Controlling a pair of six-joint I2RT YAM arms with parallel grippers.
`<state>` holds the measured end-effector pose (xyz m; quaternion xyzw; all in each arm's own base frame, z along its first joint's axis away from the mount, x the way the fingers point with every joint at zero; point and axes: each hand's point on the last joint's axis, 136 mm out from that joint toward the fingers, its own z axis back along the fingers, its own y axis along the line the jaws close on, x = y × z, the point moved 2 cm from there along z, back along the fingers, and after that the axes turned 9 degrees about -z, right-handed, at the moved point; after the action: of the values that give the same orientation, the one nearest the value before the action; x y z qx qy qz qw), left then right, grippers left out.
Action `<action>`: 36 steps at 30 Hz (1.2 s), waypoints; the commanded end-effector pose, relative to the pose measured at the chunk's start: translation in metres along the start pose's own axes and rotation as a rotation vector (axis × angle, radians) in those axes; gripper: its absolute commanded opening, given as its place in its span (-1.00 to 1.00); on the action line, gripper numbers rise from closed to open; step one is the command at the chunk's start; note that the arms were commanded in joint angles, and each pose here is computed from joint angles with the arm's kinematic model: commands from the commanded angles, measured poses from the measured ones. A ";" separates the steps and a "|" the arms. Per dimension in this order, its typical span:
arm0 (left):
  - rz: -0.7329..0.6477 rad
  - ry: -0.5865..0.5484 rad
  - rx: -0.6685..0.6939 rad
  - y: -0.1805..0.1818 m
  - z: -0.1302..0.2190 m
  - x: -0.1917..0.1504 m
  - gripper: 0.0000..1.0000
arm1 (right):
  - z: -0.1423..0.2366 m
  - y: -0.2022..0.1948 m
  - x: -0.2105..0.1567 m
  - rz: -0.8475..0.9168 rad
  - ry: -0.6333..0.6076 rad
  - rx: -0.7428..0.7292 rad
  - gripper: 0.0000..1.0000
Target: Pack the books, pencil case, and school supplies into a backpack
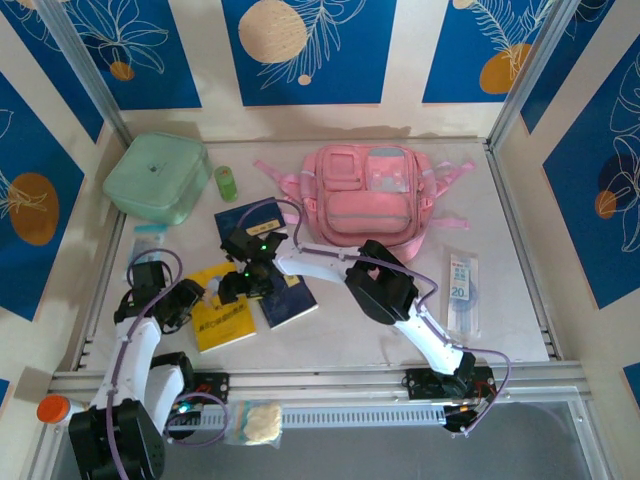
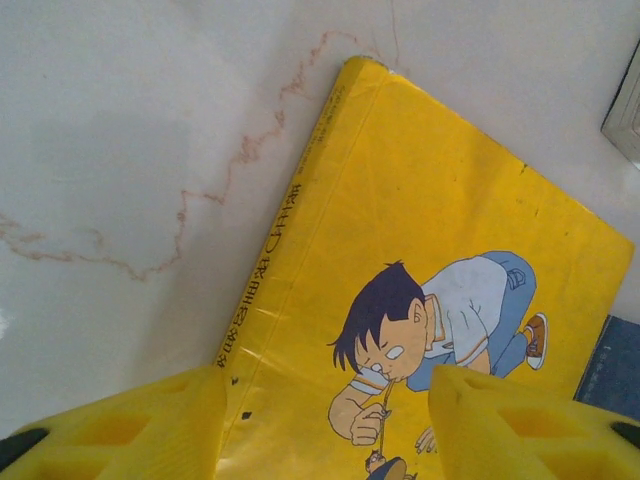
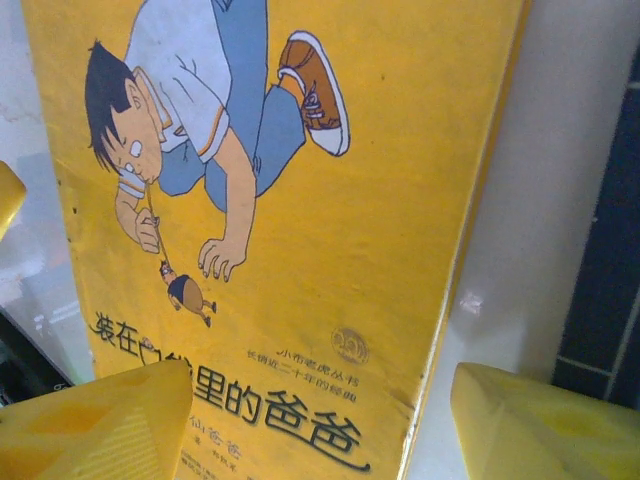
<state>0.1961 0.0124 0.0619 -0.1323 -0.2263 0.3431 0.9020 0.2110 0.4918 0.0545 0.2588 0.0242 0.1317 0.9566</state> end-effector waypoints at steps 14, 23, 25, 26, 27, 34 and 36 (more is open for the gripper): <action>-0.041 0.045 -0.020 0.001 -0.014 -0.011 0.02 | -0.002 0.024 0.000 0.020 0.032 0.037 0.38; -0.024 0.048 0.021 0.012 -0.020 -0.015 0.02 | 0.028 0.046 0.001 0.018 0.036 0.148 0.31; -0.024 0.054 0.024 0.012 -0.020 -0.015 0.02 | 0.031 0.050 0.001 0.010 0.048 0.177 0.27; -0.025 0.057 0.027 0.012 -0.020 -0.015 0.02 | 0.033 0.052 0.000 0.008 0.050 0.187 0.25; -0.024 0.057 0.028 0.012 -0.021 -0.015 0.02 | 0.035 0.054 0.000 0.010 0.049 0.197 0.23; -0.023 0.059 0.025 0.012 -0.021 -0.015 0.02 | 0.047 0.061 0.002 -0.014 0.056 0.264 0.13; -0.024 0.057 0.024 0.011 -0.021 -0.015 0.02 | 0.046 0.057 0.004 -0.024 0.057 0.254 0.09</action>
<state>0.2014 0.0083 0.0479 -0.1437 -0.2223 0.3294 0.9063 0.2129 0.5077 0.0927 0.3229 0.0617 0.1130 0.9376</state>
